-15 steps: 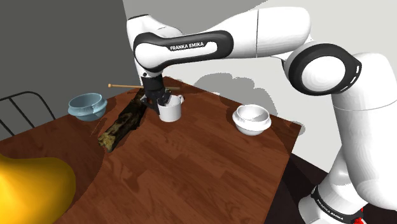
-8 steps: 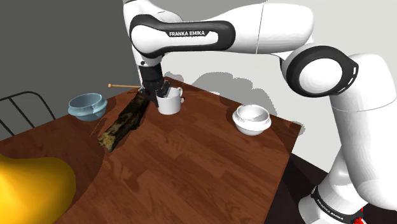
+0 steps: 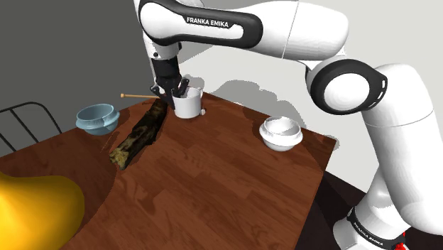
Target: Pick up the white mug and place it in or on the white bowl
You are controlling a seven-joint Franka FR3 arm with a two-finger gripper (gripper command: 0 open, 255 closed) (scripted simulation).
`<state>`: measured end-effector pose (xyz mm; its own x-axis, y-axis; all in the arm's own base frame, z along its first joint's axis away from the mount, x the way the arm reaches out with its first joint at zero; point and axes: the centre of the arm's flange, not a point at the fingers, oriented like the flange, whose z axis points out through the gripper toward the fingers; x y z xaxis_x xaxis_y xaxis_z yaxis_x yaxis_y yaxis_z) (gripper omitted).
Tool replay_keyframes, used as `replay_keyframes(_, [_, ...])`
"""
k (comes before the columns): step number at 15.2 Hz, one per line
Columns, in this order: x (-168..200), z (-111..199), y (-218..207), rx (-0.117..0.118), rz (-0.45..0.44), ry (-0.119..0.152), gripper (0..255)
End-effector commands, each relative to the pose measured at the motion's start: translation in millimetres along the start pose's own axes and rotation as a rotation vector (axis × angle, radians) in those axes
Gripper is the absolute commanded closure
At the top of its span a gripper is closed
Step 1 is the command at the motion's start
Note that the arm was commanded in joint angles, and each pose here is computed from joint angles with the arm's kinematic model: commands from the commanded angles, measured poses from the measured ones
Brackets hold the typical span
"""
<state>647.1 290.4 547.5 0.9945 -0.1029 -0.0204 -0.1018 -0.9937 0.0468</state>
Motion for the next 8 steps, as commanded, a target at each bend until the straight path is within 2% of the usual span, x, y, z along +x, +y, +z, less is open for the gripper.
replay_keyframes(1, [-0.7,-9.9,1.8,0.0,0.0,0.0,255])
replay_keyframes(5, [-1.1,-28.0,2.6,0.0,0.0,0.0,255])
replay_keyframes(8, [-25.5,-27.3,33.8,0.0,0.0,0.0,255])
